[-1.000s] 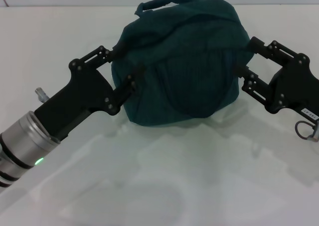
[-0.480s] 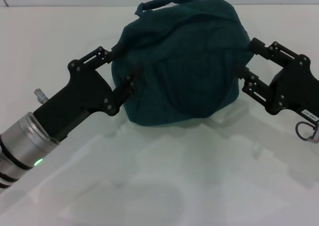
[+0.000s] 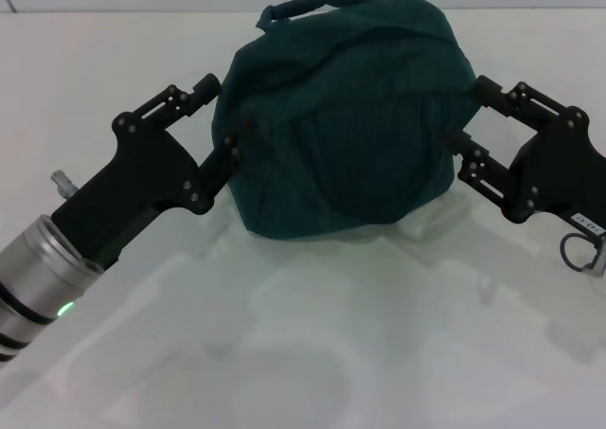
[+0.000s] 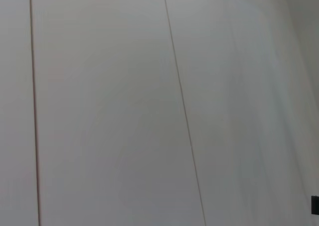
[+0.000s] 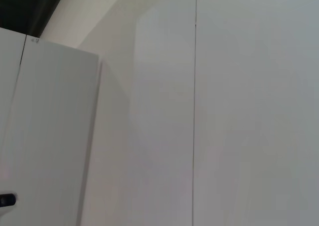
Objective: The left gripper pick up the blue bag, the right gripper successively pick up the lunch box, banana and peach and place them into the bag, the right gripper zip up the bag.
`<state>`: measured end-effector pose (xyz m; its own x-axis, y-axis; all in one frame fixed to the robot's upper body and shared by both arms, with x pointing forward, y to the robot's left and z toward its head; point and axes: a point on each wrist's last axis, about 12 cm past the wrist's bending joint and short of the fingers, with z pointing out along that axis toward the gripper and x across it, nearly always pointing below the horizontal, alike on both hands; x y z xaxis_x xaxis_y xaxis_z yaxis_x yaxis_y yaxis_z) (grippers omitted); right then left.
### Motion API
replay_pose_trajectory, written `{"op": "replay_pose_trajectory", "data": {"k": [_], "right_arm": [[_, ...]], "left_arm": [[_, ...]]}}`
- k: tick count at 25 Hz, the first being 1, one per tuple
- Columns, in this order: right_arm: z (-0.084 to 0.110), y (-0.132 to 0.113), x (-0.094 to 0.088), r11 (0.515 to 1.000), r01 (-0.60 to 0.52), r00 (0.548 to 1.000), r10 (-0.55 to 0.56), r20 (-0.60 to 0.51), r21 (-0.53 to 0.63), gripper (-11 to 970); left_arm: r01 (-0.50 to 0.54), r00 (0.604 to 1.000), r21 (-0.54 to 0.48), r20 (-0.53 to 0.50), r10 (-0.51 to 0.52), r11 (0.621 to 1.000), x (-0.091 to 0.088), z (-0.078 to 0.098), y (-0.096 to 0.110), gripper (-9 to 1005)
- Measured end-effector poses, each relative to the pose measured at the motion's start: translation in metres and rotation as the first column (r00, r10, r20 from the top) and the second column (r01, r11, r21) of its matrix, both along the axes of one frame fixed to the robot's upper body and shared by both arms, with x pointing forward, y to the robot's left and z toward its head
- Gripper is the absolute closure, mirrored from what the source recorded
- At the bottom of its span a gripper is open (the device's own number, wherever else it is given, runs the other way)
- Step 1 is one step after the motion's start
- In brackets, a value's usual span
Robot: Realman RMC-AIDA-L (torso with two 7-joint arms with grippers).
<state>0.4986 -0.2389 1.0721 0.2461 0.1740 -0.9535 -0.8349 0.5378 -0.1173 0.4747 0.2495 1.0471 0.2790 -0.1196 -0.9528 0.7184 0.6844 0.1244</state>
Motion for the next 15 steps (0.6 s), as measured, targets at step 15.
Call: {"op": "replay_pose_trajectory", "data": {"k": [15], "right_arm": [[-0.001, 0.0014, 0.0004, 1.0, 0.001, 1.0, -0.001, -0.007, -0.002, 432]], "left_arm": [[0.001, 1.0, 0.001, -0.002, -0.001, 1.0, -0.0008, -0.0005, 0.0001, 546]]}}
